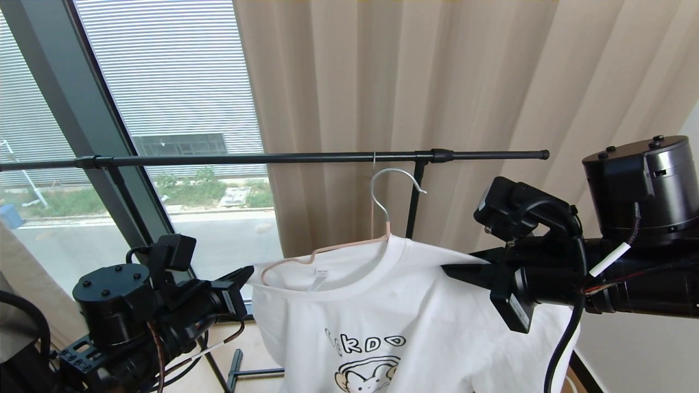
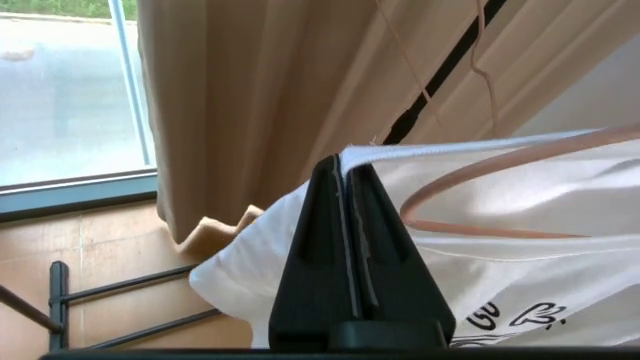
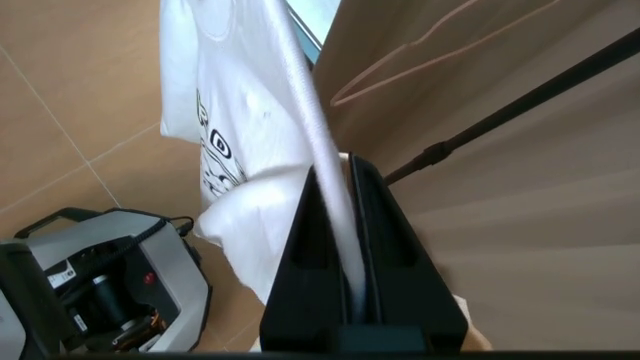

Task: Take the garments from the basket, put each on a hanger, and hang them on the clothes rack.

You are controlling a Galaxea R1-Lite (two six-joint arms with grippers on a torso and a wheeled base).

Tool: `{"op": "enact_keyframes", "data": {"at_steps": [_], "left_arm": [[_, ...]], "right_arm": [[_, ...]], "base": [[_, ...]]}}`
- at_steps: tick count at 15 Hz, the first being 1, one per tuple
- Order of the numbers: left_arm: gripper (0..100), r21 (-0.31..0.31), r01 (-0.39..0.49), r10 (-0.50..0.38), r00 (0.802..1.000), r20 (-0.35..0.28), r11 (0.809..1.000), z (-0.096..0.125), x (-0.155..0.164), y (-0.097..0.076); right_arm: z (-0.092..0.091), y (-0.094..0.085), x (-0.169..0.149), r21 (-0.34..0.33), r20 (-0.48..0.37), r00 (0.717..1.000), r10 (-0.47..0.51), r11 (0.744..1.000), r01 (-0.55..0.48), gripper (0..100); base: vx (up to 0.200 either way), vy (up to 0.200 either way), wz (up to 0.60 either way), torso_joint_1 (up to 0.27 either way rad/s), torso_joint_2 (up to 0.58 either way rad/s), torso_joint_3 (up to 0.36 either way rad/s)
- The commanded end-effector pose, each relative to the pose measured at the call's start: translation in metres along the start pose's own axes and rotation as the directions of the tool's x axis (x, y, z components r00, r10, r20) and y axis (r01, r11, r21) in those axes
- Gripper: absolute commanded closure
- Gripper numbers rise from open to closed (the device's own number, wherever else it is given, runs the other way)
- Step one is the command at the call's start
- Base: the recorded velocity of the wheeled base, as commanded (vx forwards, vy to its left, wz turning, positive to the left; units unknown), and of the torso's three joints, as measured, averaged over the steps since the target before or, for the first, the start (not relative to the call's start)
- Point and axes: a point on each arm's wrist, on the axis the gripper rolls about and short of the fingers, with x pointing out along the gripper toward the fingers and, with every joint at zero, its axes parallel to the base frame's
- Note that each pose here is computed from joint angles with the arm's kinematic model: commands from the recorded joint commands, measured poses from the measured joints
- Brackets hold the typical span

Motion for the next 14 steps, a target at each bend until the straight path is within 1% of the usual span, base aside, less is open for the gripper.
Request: {"op": "enact_keyframes", "data": {"at_steps": [1, 3, 4, 5, 6, 8, 10, 11, 14], "left_arm": [[100, -0.001, 0.007, -0.007, 0.999, 0.036, 1.0, 0.008, -0.004, -0.001], [100, 0.002, 0.018, -0.018, 0.998, 0.066, 1.0, 0.014, -0.009, -0.003], [100, 0.012, 0.025, -0.026, 0.997, 0.076, 1.0, 0.017, -0.011, -0.005], [100, 0.028, 0.031, -0.034, 0.995, 0.093, 0.999, 0.02, -0.013, -0.007], [100, 0.064, 0.061, -0.068, 0.991, 0.112, 0.996, 0.026, -0.017, -0.011], [100, 0.109, 0.085, -0.101, 0.984, 0.145, 0.99, 0.035, -0.018, -0.018], [100, 0.183, 0.083, -0.108, 0.986, 0.13, 0.98, 0.039, -0.016, -0.022], [100, 0.198, 0.09, -0.118, 0.984, 0.132, 0.976, 0.043, -0.018, -0.026], [100, 0.216, 0.121, -0.15, 0.981, 0.122, 0.969, 0.056, -0.028, -0.039]], "right_arm": [[-0.004, 0.001, 0.002, 0.001, -0.016, 1.0, 0.006, 1.0, -0.006, 100], [-0.005, 0.002, 0.004, -0.003, -0.021, 1.0, 0.009, 1.0, -0.009, 100], [-0.004, 0.002, 0.005, -0.003, -0.015, 1.0, 0.01, 1.0, -0.01, 100], [-0.005, 0.002, 0.006, -0.001, -0.018, 1.0, 0.016, 1.0, -0.016, 100], [-0.004, 0.002, 0.01, 0.002, -0.019, 1.0, 0.021, 1.0, -0.021, 100], [-0.003, 0.002, 0.018, 0.019, 0.004, 1.0, 0.015, 1.0, -0.015, 100], [-0.001, 0.003, 0.024, 0.07, 0.051, 0.999, 0.006, 0.997, -0.01, 100], [-0.002, 0.003, 0.025, 0.09, 0.051, 0.999, 0.006, 0.996, -0.011, 100], [-0.004, 0.005, 0.026, 0.105, 0.046, 0.999, 0.008, 0.994, -0.012, 100]], "base": [[0.0, 0.0, 0.0, 0.0, 0.0, 0.0], [0.0, 0.0, 0.0, 0.0, 0.0, 0.0], [0.0, 0.0, 0.0, 0.0, 0.0, 0.0], [0.0, 0.0, 0.0, 0.0, 0.0, 0.0], [0.0, 0.0, 0.0, 0.0, 0.0, 0.0], [0.0, 0.0, 0.0, 0.0, 0.0, 0.0], [0.0, 0.0, 0.0, 0.0, 0.0, 0.0], [0.0, 0.0, 0.0, 0.0, 0.0, 0.0], [0.0, 0.0, 0.0, 0.0, 0.0, 0.0]]}}
